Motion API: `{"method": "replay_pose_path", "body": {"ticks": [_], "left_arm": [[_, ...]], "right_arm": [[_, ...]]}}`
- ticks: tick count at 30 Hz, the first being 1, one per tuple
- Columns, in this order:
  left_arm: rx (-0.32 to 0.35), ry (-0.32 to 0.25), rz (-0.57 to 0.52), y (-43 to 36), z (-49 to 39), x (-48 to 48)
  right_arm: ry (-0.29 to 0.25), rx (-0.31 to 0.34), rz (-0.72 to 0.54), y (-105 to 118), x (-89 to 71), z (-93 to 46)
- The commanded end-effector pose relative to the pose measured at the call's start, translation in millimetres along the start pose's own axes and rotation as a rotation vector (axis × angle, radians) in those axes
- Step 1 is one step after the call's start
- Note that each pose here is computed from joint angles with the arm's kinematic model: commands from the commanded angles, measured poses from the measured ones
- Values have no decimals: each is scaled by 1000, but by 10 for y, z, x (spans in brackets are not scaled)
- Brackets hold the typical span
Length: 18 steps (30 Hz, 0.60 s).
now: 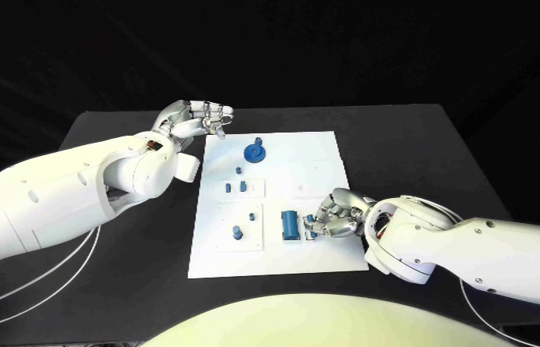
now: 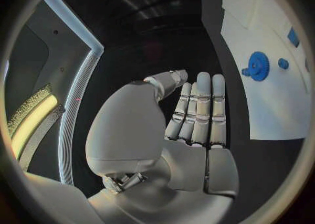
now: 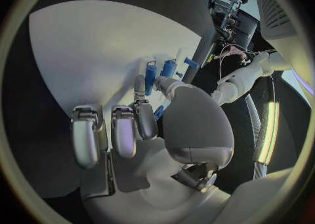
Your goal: Assemble the parts on the task board
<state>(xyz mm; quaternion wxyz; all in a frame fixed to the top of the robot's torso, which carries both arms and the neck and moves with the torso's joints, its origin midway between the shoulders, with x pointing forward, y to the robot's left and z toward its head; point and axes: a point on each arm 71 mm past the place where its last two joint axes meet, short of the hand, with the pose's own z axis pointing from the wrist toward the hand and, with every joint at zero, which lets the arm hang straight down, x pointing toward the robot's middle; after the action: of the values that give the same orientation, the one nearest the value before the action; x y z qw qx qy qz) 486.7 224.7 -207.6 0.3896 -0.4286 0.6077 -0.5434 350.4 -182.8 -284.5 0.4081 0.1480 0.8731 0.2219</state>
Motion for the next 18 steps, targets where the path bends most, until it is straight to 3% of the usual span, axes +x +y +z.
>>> {"method": "replay_pose_path", "body": {"ticks": [1, 18], "left_arm": [[4, 16, -8, -9, 1, 21], [3, 16, -8, -8, 1, 18]], "right_arm": [[1, -12, -13, 12, 10, -7], [12, -18, -13, 31, 28, -19]]}}
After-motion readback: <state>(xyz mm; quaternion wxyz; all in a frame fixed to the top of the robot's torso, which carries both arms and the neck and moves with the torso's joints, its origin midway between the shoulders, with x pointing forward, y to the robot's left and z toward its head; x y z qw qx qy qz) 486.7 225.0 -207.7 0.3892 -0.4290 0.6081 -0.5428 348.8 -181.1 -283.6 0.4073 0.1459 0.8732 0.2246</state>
